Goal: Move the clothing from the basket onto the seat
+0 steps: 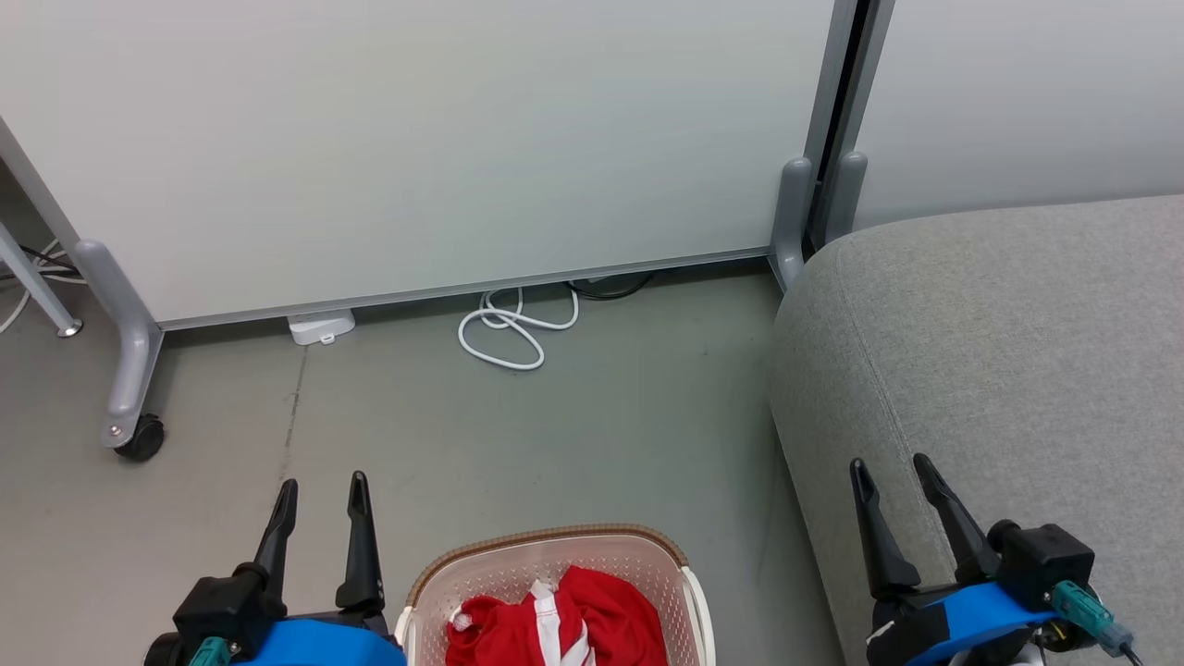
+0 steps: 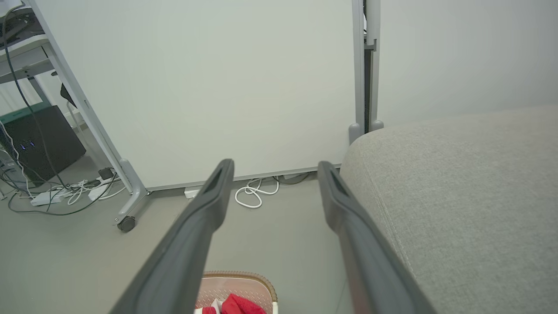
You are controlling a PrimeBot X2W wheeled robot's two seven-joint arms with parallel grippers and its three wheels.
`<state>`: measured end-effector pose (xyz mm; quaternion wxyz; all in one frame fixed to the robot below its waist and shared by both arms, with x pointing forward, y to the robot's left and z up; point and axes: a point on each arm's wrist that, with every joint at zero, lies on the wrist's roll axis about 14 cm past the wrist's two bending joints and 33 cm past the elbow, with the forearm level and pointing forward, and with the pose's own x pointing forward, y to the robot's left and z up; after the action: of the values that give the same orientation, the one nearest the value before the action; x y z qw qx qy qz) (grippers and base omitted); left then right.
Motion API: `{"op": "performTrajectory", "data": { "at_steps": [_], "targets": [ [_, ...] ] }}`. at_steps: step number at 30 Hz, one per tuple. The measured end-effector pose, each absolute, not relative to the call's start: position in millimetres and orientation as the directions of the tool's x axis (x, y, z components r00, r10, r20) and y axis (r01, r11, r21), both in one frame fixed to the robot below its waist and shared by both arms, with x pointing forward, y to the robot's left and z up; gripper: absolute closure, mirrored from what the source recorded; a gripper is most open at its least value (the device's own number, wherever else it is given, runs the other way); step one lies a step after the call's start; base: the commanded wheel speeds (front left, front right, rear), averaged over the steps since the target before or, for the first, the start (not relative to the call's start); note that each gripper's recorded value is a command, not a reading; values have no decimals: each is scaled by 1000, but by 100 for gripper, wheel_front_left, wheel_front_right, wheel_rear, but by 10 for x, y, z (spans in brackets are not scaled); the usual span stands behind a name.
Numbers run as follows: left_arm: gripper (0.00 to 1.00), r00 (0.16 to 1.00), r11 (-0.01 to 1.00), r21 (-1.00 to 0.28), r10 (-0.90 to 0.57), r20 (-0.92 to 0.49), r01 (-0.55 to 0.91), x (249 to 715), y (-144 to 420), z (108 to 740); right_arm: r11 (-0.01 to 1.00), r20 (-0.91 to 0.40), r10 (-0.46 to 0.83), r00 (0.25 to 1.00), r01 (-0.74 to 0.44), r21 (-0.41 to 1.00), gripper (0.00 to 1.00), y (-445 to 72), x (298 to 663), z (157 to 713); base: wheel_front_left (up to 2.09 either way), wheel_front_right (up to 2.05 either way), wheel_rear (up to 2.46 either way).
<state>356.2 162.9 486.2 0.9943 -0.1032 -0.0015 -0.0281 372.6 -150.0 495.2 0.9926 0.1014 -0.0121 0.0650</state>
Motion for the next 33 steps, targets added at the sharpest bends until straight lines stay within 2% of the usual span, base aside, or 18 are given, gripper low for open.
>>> {"op": "performTrajectory", "data": {
  "at_steps": [14, 33],
  "targets": [
    [0, 997, 989, -127, -76, 24, 79, 3543, 1591, 4871, 980, 57, 159, 986, -165, 115, 0, -1431, 3720, 4991, 0, 0, 0],
    [0, 994, 983, -153, -102, -26, 97, 3575, 1495, 4712, 979, 54, 160, 986, -165, 118, 0, -1431, 3740, 4975, 0, 0, 0]
  ]
}}
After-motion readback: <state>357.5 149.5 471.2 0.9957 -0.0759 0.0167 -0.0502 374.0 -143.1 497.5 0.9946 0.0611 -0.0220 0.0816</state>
